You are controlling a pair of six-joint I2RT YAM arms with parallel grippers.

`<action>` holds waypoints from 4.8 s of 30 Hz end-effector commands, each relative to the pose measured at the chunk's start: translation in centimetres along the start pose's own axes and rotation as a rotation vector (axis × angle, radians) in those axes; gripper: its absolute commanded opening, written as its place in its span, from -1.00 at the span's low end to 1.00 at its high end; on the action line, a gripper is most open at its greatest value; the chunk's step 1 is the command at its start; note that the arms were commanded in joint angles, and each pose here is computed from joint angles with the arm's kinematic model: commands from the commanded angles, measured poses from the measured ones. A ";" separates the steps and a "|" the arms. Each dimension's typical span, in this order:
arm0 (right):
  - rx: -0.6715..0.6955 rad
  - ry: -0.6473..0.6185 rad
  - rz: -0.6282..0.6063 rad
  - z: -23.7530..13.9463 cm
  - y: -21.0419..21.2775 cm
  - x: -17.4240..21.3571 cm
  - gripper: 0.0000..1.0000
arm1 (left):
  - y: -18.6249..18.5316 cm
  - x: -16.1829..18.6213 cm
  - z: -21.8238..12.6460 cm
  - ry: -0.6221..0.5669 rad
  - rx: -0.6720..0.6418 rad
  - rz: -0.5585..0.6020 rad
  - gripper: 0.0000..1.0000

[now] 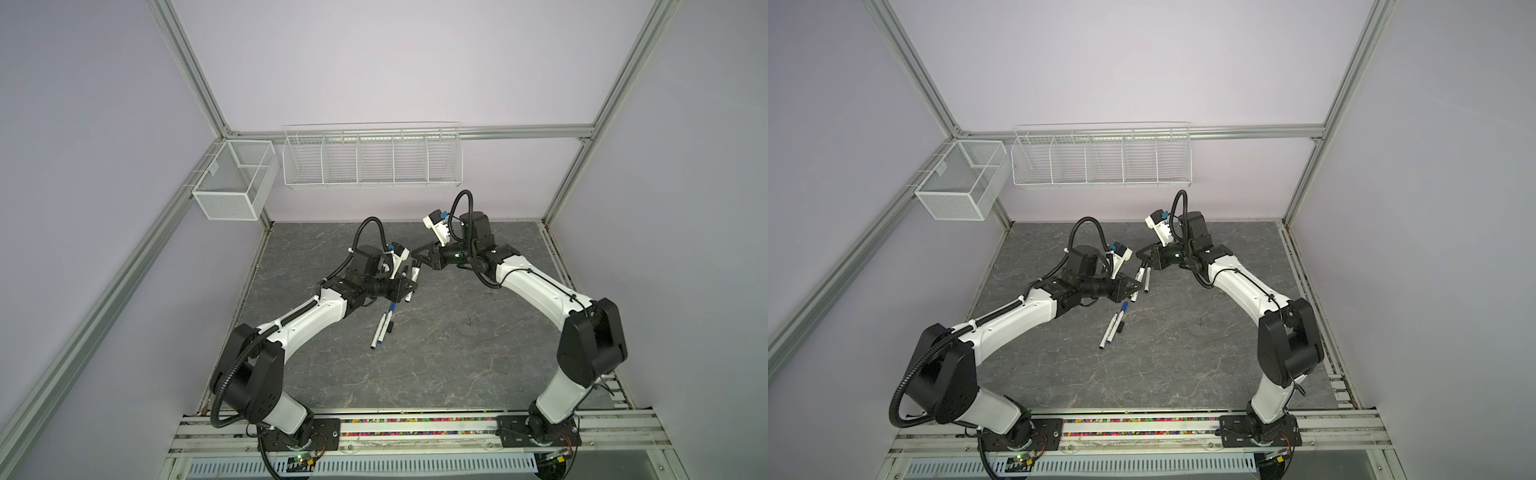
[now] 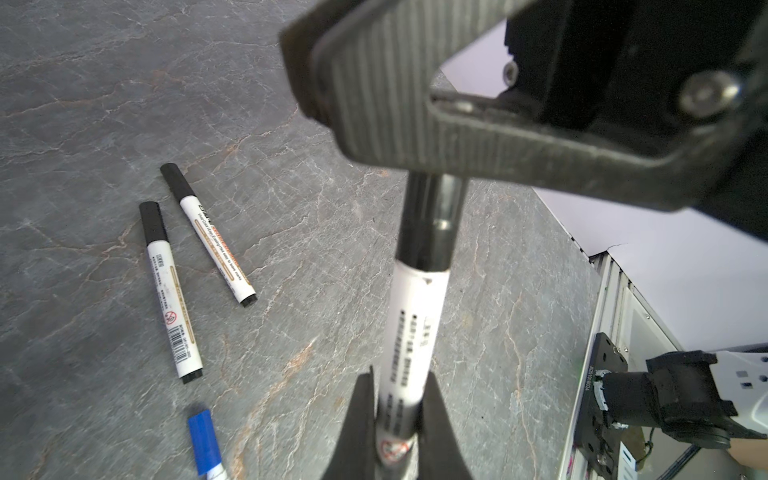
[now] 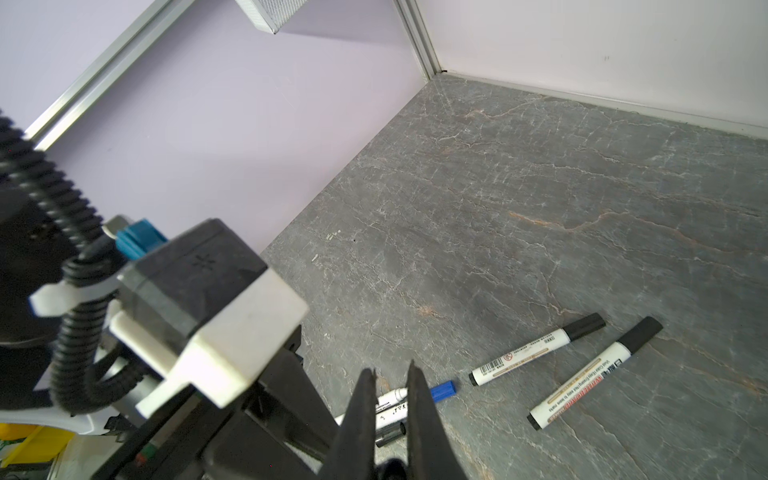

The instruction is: Insert the pens into the pen caps

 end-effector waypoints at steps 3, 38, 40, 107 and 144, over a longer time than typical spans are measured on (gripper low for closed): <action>-0.150 0.542 0.306 1.8 4.0 13.6 -0.86 | 1.9 -16.4 -9.1 -0.702 -0.198 0.023 -1.00; -0.039 0.286 0.444 1.1 -3.2 8.7 -0.86 | 5.2 -4.9 -5.9 -0.489 -0.222 -0.168 -1.00; 0.043 0.297 0.477 1.7 -5.6 8.7 -0.86 | 5.8 -3.1 -5.5 -0.449 -0.255 -0.197 -1.00; 0.273 0.149 0.528 1.6 -9.5 7.4 -0.14 | 8.1 14.6 -1.2 0.343 -0.516 -0.296 -0.58; 0.050 0.112 0.371 3.2 -3.2 5.1 -0.10 | 2.4 4.6 -1.1 0.008 -0.290 -0.112 -1.00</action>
Point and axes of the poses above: each gripper's point midway between its finger pads, its own z axis out along the fingers, its own y axis along the line the jaws close on, x = y × z, the point moved 5 cm from there along -z, back along the fingers, and after that the axes turned 2 degrees about -z, right-handed, at the moved point
